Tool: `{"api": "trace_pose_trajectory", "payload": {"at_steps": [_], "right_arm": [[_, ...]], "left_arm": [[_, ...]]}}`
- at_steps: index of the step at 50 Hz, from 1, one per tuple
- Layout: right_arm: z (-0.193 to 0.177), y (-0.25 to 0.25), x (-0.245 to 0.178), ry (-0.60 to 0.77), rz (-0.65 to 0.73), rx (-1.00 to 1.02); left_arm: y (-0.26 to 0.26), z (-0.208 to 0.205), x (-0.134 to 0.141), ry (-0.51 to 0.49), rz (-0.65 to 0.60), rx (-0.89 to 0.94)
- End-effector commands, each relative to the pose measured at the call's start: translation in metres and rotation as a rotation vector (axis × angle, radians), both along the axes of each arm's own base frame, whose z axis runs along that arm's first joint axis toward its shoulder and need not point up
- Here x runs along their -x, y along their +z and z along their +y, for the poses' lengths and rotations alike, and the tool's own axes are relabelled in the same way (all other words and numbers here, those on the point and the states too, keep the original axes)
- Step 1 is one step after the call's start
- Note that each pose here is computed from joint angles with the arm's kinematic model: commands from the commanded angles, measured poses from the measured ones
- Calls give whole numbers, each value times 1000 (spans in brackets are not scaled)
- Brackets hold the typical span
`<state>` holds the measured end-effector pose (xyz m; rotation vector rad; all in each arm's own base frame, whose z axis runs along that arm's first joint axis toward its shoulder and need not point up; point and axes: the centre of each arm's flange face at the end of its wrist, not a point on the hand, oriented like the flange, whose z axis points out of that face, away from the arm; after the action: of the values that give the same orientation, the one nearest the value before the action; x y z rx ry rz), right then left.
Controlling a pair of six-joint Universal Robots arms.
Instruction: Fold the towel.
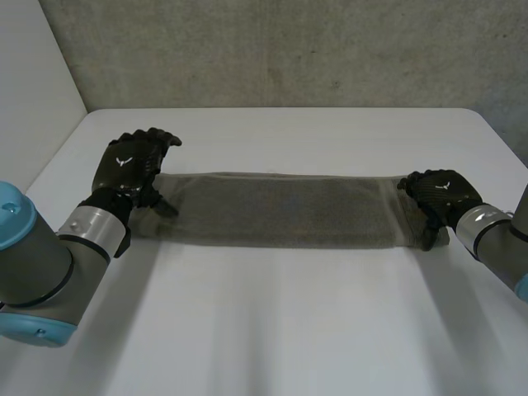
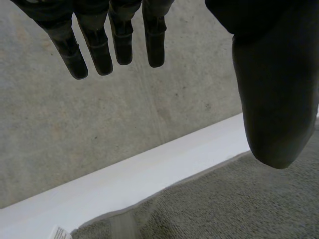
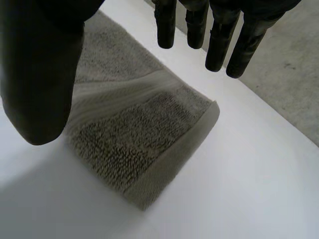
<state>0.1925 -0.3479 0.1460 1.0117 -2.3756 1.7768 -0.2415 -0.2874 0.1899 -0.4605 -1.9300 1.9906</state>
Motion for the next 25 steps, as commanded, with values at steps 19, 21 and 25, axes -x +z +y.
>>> {"api": "trace_pose_trajectory", "payload": {"at_steps": [19, 21, 25], "right_arm": [[-6, -30, 1, 25, 72, -23], [-7, -31, 1, 25, 72, -15], [-9, -30, 1, 23, 71, -1]], "left_arm": [[-8, -7, -24, 84, -2, -29], [-8, -8, -25, 88, -2, -29], [-8, -11, -29, 101, -2, -29]]}}
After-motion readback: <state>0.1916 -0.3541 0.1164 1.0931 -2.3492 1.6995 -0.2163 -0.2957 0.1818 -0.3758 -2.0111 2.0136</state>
